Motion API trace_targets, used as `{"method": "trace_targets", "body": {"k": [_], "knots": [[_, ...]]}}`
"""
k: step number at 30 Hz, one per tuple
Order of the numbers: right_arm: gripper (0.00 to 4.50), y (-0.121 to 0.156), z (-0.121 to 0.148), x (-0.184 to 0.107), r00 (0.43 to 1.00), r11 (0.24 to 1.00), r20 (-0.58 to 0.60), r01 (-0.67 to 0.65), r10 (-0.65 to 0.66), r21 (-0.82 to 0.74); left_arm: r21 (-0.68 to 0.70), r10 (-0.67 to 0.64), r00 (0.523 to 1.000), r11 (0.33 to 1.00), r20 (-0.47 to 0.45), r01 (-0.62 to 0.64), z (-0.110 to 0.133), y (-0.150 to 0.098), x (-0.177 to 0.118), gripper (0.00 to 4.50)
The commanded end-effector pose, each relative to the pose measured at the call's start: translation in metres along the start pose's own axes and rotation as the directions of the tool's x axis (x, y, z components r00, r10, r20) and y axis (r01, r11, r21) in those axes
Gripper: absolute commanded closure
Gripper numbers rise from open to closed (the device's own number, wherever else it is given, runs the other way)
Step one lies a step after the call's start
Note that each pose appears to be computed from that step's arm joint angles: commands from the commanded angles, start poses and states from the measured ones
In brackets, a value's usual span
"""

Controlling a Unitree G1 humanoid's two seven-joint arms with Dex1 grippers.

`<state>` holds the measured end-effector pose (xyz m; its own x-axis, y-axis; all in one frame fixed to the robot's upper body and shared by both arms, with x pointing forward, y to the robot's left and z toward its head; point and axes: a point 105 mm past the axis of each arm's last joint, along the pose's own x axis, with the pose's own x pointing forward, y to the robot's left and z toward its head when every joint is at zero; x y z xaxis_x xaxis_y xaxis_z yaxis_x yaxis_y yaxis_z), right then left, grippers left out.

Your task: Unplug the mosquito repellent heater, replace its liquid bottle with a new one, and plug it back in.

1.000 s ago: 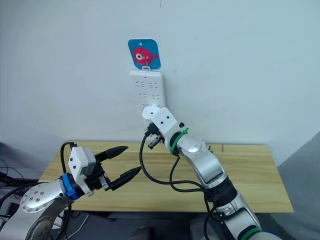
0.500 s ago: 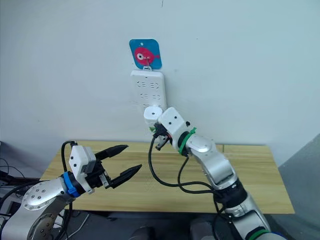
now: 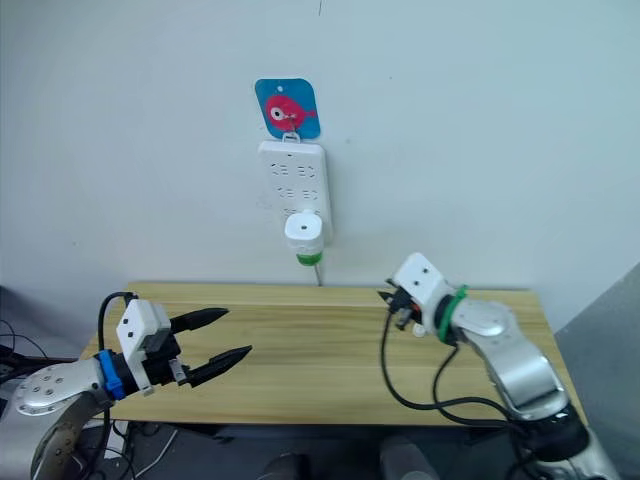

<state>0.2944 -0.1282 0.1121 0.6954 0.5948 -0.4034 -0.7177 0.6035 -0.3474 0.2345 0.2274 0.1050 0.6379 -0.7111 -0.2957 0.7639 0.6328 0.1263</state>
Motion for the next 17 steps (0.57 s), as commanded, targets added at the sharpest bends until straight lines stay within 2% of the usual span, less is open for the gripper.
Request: {"method": "trace_targets", "body": {"k": [1,4,5,6,8,11,17], "knots": [[1.75,-0.02,-0.004,-0.028,0.999,0.997,-0.02,0.036,-0.037,-0.07,0.076,0.05,0.998,0.996,-0.022,-0.049,0.004,0.02,-0.015,0.0],[0.61,-0.032,-0.022,-0.047,0.994,0.994,-0.104,0.017,-0.028,-0.104,0.085,0.04,0.995,0.996,-0.091,-0.032,0.0,0.025,-0.026,0.0],[0.2,-0.031,-0.029,-0.053,0.99,0.993,-0.139,-0.027,0.01,-0.115,0.092,0.048,0.992,0.995,-0.116,-0.038,-0.002,0.027,-0.03,0.0],[0.06,-0.029,-0.034,-0.058,0.984,0.989,-0.17,-0.075,0.054,-0.125,0.093,0.063,0.989,0.994,-0.136,-0.051,-0.003,0.029,-0.031,0.0],[0.06,-0.029,-0.044,-0.069,0.968,0.979,-0.225,-0.143,0.109,-0.145,0.131,0.129,0.968,0.986,-0.215,-0.102,-0.01,0.037,-0.036,0.0],[0.06,-0.034,-0.048,-0.078,0.96,0.973,-0.242,-0.178,0.14,-0.144,0.18,0.202,0.945,0.971,-0.259,-0.158,-0.016,0.043,-0.043,0.0],[0.06,-0.043,-0.049,-0.079,0.961,0.973,-0.229,-0.188,0.154,-0.136,0.143,0.181,0.952,0.979,-0.247,-0.148,-0.018,0.043,-0.049,0.0]]}}
